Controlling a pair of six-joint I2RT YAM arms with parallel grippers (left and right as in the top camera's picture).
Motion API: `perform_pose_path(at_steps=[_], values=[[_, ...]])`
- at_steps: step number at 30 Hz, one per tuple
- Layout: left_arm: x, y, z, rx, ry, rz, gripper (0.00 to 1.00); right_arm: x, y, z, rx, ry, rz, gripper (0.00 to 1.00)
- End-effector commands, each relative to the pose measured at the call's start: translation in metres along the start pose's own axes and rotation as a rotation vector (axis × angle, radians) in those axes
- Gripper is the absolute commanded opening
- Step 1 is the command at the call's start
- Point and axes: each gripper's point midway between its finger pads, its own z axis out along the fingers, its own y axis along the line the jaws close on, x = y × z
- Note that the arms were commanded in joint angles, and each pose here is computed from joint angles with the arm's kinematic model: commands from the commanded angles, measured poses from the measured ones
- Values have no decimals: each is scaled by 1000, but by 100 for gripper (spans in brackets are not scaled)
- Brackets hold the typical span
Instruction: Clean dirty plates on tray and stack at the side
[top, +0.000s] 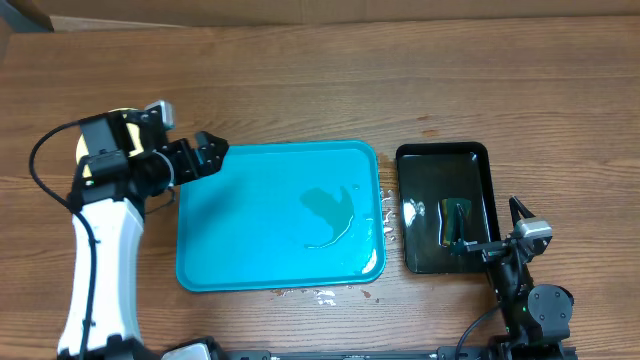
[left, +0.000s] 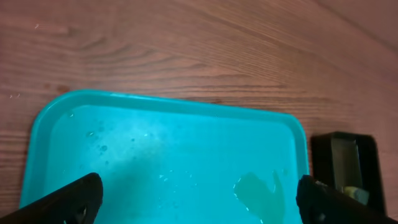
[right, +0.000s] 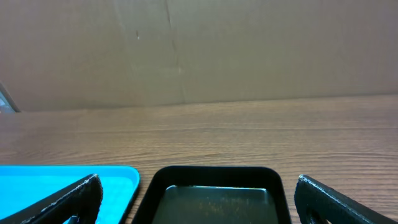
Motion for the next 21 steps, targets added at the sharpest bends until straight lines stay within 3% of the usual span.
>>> perform_pose_path(at_steps=[1,7,12,16,21], values=[[-10,-25,-21,-86,-88,137,100,2,-3,0,16,-4,3,100],[-8,-90,-62,-26,-215,305,100,2,-3,0,16,-4,3,100],[-6,-126,-125,41,-394,387,100,2,-3,0,16,-4,3,100],[-1,-128,-175,-8,-554,439,100,2,-3,0,16,-4,3,100],[23,-116,-201,-51,-667,439,100,2,-3,0,16,-4,3,100]])
